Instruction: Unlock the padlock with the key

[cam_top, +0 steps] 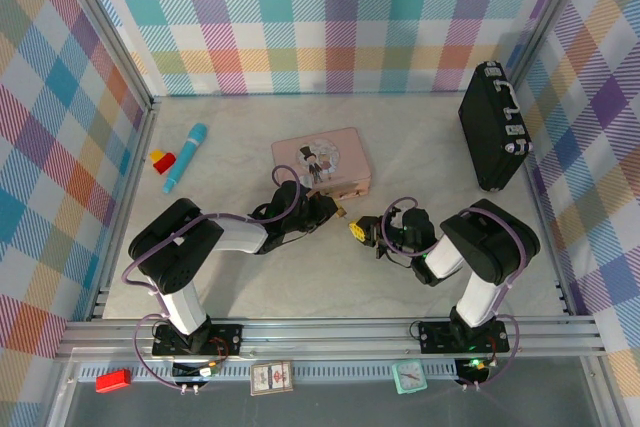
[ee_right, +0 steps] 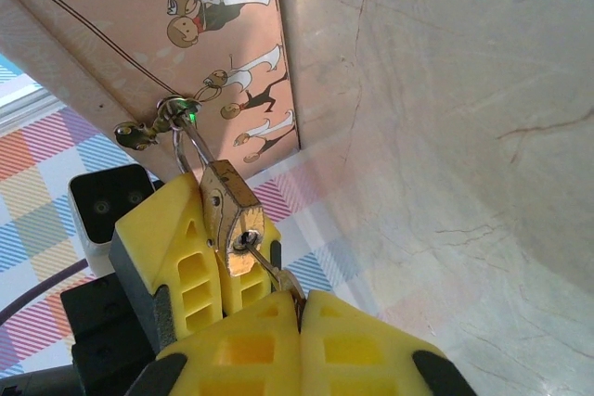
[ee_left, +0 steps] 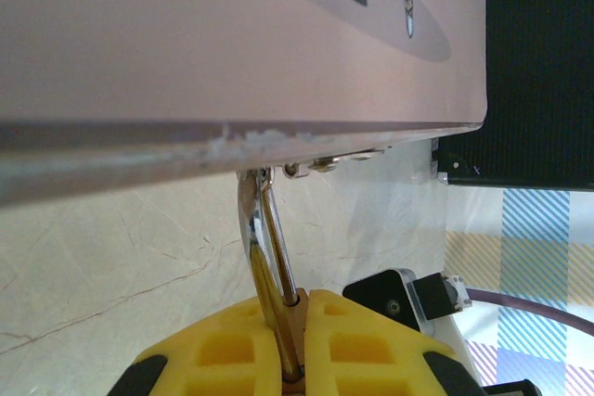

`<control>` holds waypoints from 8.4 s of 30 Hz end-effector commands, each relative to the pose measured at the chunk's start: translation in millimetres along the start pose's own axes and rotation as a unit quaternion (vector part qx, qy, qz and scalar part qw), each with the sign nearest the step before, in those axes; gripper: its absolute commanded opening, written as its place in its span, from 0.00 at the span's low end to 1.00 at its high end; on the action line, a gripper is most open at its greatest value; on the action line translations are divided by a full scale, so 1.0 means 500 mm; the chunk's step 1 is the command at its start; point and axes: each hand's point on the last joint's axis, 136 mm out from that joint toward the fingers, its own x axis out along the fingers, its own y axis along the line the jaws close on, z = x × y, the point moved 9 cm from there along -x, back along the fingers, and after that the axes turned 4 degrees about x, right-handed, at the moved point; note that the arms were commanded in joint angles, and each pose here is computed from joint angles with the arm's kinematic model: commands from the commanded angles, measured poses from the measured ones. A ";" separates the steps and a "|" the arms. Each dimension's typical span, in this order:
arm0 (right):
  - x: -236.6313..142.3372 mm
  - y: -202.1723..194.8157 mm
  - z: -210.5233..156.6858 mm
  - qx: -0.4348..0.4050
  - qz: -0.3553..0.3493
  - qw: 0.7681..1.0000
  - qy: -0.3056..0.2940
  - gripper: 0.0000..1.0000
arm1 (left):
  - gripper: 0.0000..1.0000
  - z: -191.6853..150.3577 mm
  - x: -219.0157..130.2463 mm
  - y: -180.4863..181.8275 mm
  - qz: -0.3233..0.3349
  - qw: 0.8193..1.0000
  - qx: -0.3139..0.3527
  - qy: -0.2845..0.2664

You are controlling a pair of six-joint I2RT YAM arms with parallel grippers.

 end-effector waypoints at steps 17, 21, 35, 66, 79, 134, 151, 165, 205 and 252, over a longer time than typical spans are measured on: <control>0.001 0.001 -0.002 -0.002 0.012 1.000 0.003 0.00 | 0.06 0.012 -0.017 -0.037 -0.047 0.998 -0.016 -0.028; 0.003 0.003 -0.002 -0.002 0.015 1.000 0.007 0.00 | 0.06 0.012 -0.016 -0.038 -0.049 0.998 -0.016 -0.027; 0.006 0.012 -0.003 -0.003 0.027 1.000 0.012 0.00 | 0.06 0.010 -0.012 -0.042 -0.049 0.998 -0.015 -0.025; 0.007 0.005 -0.001 0.002 0.021 1.000 0.009 0.00 | 0.06 0.004 -0.013 -0.054 -0.060 0.998 -0.012 -0.022; 0.010 0.011 -0.001 0.005 0.030 0.999 0.012 0.00 | 0.06 -0.002 -0.011 -0.055 -0.061 0.998 -0.010 -0.020; 0.024 0.030 -0.007 0.025 0.046 0.999 0.015 0.00 | 0.06 -0.018 -0.015 -0.076 -0.094 0.995 0.005 -0.033; 0.025 0.043 -0.016 0.014 0.056 0.998 0.021 0.00 | 0.07 -0.021 -0.014 -0.078 -0.096 0.995 0.006 -0.032; 0.027 0.047 -0.021 0.010 0.059 0.998 0.022 0.00 | 0.06 -0.022 -0.014 -0.077 -0.096 0.995 0.006 -0.032; 0.003 -0.005 -0.019 0.026 0.021 0.999 -0.006 0.00 | 0.06 -0.016 -0.014 -0.076 -0.082 0.996 0.014 -0.036; 0.025 0.034 -0.016 0.020 0.047 0.999 0.002 0.00 | 0.06 -0.026 -0.015 -0.079 -0.093 0.995 0.013 -0.030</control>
